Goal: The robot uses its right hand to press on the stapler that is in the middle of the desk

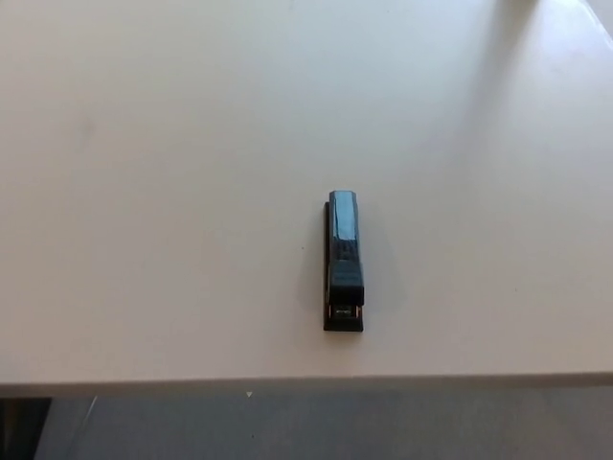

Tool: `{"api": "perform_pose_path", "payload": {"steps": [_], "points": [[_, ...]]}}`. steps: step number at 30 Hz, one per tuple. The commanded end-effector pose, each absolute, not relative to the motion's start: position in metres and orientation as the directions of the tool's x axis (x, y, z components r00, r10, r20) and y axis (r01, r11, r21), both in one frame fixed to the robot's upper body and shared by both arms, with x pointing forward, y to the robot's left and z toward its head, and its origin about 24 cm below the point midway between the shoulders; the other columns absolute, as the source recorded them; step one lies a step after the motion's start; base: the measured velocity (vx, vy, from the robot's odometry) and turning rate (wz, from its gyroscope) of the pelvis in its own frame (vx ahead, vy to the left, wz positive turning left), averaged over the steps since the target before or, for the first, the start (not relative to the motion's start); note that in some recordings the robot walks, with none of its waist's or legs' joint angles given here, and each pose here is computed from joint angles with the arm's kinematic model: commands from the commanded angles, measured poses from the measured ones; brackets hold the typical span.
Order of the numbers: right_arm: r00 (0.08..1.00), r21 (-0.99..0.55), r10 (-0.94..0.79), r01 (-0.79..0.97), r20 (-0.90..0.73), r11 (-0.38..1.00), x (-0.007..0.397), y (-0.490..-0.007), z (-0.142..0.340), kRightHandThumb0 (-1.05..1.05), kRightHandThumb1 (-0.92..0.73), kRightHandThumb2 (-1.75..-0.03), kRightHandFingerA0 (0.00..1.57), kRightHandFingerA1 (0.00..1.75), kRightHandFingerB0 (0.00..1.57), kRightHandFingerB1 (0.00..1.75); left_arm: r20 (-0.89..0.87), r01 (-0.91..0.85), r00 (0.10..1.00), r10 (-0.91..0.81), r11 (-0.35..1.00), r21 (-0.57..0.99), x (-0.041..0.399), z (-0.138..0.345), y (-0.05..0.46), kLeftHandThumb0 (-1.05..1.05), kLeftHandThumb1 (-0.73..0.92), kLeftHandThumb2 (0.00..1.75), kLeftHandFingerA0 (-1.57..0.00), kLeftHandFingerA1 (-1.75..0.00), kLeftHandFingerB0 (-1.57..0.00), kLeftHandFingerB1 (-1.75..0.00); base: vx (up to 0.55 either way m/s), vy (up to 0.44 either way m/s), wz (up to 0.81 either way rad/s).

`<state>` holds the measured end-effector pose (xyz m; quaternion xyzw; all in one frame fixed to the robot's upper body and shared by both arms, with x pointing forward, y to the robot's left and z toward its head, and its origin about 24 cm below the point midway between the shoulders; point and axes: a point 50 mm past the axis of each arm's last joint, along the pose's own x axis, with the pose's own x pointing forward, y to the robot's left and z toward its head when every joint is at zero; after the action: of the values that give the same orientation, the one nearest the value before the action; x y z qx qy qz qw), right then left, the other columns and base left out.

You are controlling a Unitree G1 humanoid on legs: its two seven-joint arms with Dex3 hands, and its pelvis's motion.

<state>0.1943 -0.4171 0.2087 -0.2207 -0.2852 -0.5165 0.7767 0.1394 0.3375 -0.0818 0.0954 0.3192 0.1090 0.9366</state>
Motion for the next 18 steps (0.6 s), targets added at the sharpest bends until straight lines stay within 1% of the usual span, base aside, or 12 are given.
{"api": "perform_pose_path", "payload": {"steps": [1, 2, 8, 9, 10, 11, 12, 13, 15, 16, 17, 18], "points": [[0.419, -0.056, -0.326, 0.681, 0.848, 0.73, 0.251, -0.273, 0.324, -0.07, -0.79, -0.7, 1.2, 0.98, 0.79, 0.95, -0.572, -0.148, 0.767, 0.292, 0.947, 0.285, 0.131, -0.076, 0.353, -0.75, 0.72, 1.09, 0.0, -0.46, -0.06, -0.42, 0.0, 0.0, 0.0], [0.438, -0.061, -0.29, 0.631, 0.851, 0.774, 0.259, -0.264, 0.325, -0.05, -0.84, -0.65, 1.22, 0.88, 0.77, 0.9, -0.573, -0.138, 0.768, 0.284, 0.948, 0.286, 0.13, -0.077, 0.352, -0.75, 0.72, 1.09, 0.0, -0.46, -0.04, -0.42, 0.0, 0.0, 0.0], [0.492, -0.129, -0.217, 0.577, 0.843, 0.807, 0.292, -0.217, 0.332, -0.08, -0.8, -0.64, 1.3, 0.83, 0.84, 0.9, -0.565, -0.137, 0.776, 0.28, 0.949, 0.282, 0.131, -0.075, 0.352, -0.72, 0.69, 1.07, -0.03, -0.48, -0.04, -0.45, 0.0, 0.0, 0.0], [0.507, -0.141, -0.202, 0.559, 0.838, 0.817, 0.299, -0.208, 0.331, -0.11, -0.81, -0.64, 1.3, 0.84, 0.84, 0.89, -0.565, -0.138, 0.776, 0.281, 0.949, 0.283, 0.132, -0.075, 0.352, -0.64, 0.92, 0.73, -0.11, -0.42, -0.1, -0.39, 0.0, 0.0, 0.0], [0.534, -0.161, -0.167, 0.513, 0.829, 0.843, 0.313, -0.189, 0.328, -0.1, -0.81, -0.64, 1.3, 0.83, 0.84, 0.9, -0.565, -0.14, 0.776, 0.281, 0.95, 0.279, 0.134, -0.075, 0.352, -0.7, 0.68, 1.07, -0.06, -0.5, -0.03, -0.46, 0.0, 0.0, 0.0], [0.545, -0.158, -0.157, 0.485, 0.823, 0.86, 0.317, -0.182, 0.327, -0.08, -0.81, -0.65, 1.3, 0.82, 0.85, 0.88, -0.565, -0.142, 0.776, 0.28, 0.951, 0.275, 0.133, -0.075, 0.352, -0.65, 0.92, 0.73, -0.1, -0.42, -0.08, -0.37, 0.0, 0.0, 0.0], [0.56, -0.145, -0.136, 0.428, 0.817, 0.892, 0.323, -0.174, 0.323, -0.09, -0.8, -0.64, 1.29, 0.86, 0.83, 0.85, -0.563, -0.151, 0.778, 0.278, 0.953, 0.261, 0.133, -0.075, 0.352, -0.64, 0.67, 1.08, -0.02, -0.49, -0.02, -0.46, 0.0, 0.0, 0.0], [0.566, -0.135, -0.122, 0.391, 0.815, 0.911, 0.325, -0.17, 0.319, -0.09, -0.8, -0.64, 1.29, 0.86, 0.83, 0.85, -0.56, -0.16, 0.781, 0.276, 0.956, 0.248, 0.133, -0.075, 0.352, -0.64, 0.67, 1.08, -0.02, -0.49, -0.02, -0.46, 0.0, 0.0, 0.0], [0.602, -0.085, -0.085, 0.249, 0.794, 0.965, 0.317, -0.17, 0.308, -0.1, -0.82, -0.64, 1.24, 1.01, 0.82, 0.88, -0.566, -0.162, 0.773, 0.287, 0.952, 0.261, 0.133, -0.076, 0.352, -0.66, 0.67, 1.07, -0.04, -0.49, -0.03, -0.47, 0.0, 0.0, 0.0], [0.603, -0.079, -0.082, 0.236, 0.794, 0.968, 0.315, -0.169, 0.308, -0.12, -0.8, -0.65, 1.27, 1.02, 0.82, 0.91, -0.566, -0.158, 0.772, 0.288, 0.95, 0.268, 0.133, -0.076, 0.352, -0.76, 0.7, 1.04, -0.04, -0.48, -0.02, -0.45, 0.0, 0.0, 0.0], [0.607, -0.052, -0.081, 0.199, 0.79, 0.979, 0.309, -0.167, 0.305, -0.11, -0.79, -0.69, 1.27, 1.06, 0.82, 0.94, -0.566, -0.149, 0.773, 0.286, 0.949, 0.277, 0.133, -0.076, 0.352, -0.62, 0.92, 0.73, -0.1, -0.42, -0.1, -0.39, 0.0, 0.0, 0.0], [0.616, -0.019, -0.083, 0.158, 0.783, 0.987, 0.303, -0.166, 0.303, -0.09, -0.79, -0.72, 1.25, 1.1, 0.81, 0.96, -0.563, -0.145, 0.777, 0.28, 0.951, 0.273, 0.133, -0.076, 0.351, -0.64, 0.67, 1.07, -0.04, -0.49, -0.02, -0.47, 0.0, 0.0, 0.0]]}}
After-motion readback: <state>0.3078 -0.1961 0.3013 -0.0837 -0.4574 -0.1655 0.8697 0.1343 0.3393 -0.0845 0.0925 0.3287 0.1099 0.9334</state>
